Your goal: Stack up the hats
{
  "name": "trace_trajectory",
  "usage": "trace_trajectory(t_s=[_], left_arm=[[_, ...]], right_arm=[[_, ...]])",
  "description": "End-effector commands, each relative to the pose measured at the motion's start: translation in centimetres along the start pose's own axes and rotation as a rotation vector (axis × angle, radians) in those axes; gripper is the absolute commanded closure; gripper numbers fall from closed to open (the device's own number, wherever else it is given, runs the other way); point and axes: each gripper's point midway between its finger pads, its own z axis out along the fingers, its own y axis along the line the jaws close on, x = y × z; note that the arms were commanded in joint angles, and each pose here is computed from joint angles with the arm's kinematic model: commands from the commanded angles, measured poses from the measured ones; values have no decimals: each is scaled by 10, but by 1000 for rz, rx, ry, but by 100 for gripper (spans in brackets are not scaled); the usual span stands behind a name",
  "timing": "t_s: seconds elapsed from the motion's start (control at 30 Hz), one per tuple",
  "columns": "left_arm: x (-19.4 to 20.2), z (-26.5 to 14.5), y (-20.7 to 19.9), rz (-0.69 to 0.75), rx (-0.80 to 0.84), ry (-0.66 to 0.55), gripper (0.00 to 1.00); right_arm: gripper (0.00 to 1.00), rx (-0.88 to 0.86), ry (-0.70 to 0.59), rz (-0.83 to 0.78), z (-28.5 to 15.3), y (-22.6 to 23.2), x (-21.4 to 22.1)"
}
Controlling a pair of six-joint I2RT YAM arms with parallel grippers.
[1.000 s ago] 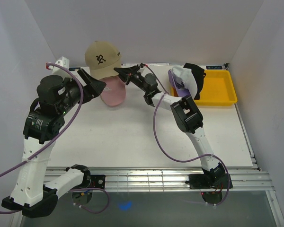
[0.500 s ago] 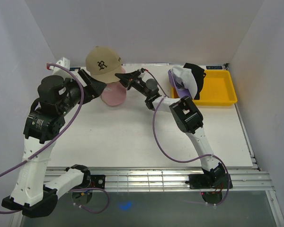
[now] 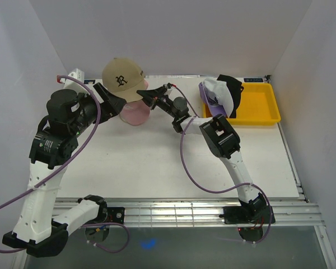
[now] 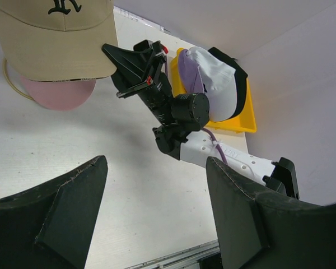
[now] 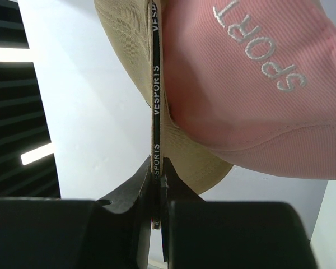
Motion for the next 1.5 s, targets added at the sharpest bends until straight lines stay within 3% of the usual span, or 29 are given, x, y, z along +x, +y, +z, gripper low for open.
trace_trajectory(t_s=[0.0,0.37,1.47], left_arm=[[0,1,1,15,-6,-3,18],[0,2,2,18,-9,-2,18],[3,-1,3,20,-8,3,18]], right_arm=[[92,-166,49,-85,8,55,16],[92,-214,91,-119,29,77,15],[92,-191,84,-264,-8,56,38]])
